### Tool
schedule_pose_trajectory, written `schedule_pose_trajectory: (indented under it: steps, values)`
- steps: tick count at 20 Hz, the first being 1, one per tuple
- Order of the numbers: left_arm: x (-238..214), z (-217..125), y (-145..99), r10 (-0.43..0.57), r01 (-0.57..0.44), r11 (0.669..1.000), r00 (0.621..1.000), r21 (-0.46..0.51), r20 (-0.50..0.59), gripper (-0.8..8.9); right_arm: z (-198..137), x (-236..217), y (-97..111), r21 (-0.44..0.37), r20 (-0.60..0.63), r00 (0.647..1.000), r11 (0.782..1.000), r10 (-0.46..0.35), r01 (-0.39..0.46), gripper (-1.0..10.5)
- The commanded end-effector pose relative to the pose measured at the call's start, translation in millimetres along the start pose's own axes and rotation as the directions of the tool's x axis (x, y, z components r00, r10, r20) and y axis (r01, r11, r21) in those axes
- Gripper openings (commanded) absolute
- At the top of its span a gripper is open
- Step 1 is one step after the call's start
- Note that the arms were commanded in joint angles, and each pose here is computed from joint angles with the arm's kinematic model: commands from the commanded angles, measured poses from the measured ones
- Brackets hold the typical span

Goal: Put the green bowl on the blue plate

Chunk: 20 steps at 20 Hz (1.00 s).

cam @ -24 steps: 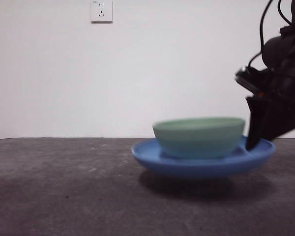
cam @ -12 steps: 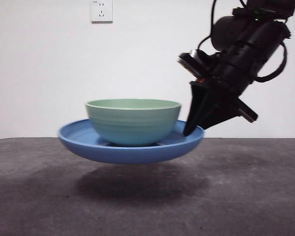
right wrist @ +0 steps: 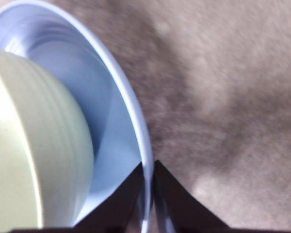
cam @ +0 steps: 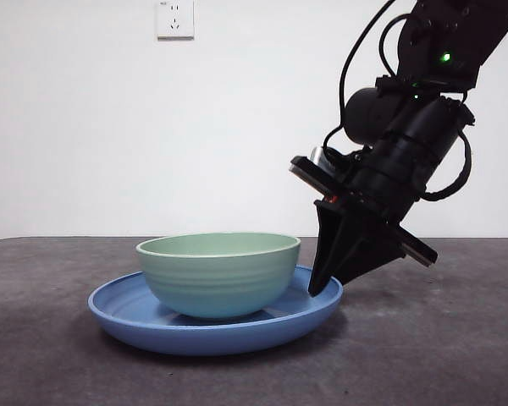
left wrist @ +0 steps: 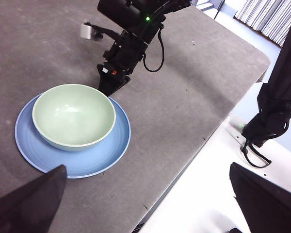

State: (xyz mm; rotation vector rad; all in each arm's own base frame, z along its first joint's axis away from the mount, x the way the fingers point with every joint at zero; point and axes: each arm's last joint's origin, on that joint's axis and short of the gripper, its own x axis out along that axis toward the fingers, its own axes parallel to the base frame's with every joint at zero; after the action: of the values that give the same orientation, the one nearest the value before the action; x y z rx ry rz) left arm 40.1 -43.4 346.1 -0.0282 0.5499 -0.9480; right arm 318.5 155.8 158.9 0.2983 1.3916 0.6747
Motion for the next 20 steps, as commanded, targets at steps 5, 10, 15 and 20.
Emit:
schedule_pose_trajectory:
  steps: [5, 10, 15, 20]
  values:
    - [-0.1, 2.5, -0.8, -0.008, 0.008, 1.0, 1.0, 0.01, 0.009, 6.26, 6.5, 2.4, 1.5, -0.008, 0.021, 1.0, 1.0, 0.008, -0.008, 2.3]
    - [-0.1, 2.5, -0.8, -0.008, 0.008, 1.0, 1.0, 0.01, 0.009, 6.26, 10.8, -19.5, 5.9, -0.023, 0.08, 0.997, 1.0, -0.009, 0.011, 2.6]
    - [-0.1, 2.5, -0.8, -0.008, 0.008, 1.0, 1.0, 0.01, 0.01, 6.26, 0.5, -78.3, 26.5, -0.072, 0.209, 0.978, 0.997, -0.025, 0.041, 4.1]
    - [-0.1, 2.6, -0.8, -0.008, 0.008, 1.0, 1.0, 0.01, 0.01, 6.26, -43.9, -148.2, 60.2, -0.139, 0.319, 0.942, 0.978, -0.106, 0.157, 5.5]
